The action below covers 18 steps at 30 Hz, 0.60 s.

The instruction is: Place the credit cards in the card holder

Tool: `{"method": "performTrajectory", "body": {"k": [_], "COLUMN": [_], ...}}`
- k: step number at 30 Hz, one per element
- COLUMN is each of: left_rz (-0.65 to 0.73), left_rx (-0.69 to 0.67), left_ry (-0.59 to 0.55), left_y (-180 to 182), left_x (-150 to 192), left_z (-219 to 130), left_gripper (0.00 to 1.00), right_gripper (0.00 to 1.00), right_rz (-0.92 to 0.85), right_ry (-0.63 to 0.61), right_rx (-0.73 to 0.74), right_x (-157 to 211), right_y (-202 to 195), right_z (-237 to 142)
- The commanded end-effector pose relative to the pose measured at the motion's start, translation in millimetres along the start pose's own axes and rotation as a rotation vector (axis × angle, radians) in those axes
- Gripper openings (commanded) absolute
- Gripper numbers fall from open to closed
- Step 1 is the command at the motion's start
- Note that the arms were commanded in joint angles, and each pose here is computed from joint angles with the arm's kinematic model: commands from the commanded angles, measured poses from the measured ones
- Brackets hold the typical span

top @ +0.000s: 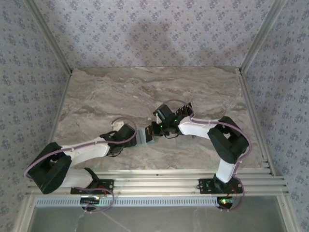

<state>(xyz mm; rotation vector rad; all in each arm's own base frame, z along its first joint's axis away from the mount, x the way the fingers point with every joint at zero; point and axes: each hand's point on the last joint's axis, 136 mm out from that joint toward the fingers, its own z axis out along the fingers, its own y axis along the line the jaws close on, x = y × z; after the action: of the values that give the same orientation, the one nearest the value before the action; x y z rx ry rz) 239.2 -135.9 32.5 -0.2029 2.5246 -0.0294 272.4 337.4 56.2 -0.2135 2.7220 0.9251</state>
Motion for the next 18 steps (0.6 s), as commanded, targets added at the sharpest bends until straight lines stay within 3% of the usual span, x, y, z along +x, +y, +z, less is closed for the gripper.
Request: {"method": "performTrajectory", "body": {"k": [1,18], "left_rz": [0.0,-0.025], "left_rx": [-0.059,-0.103], "left_ry": [0.013,0.008], "left_y": [15,33], "left_x": [10,17], "left_z": [0,-3], "left_gripper": [1.0,1.0], "right_gripper": [0.0,0.0], "right_rz": [0.02,-0.049], "right_ry": [0.02,-0.061], "right_rx": [0.014,-0.163], "right_x": [6,-21], "right_y": [-7,39], "right_z": [4,-10]}}
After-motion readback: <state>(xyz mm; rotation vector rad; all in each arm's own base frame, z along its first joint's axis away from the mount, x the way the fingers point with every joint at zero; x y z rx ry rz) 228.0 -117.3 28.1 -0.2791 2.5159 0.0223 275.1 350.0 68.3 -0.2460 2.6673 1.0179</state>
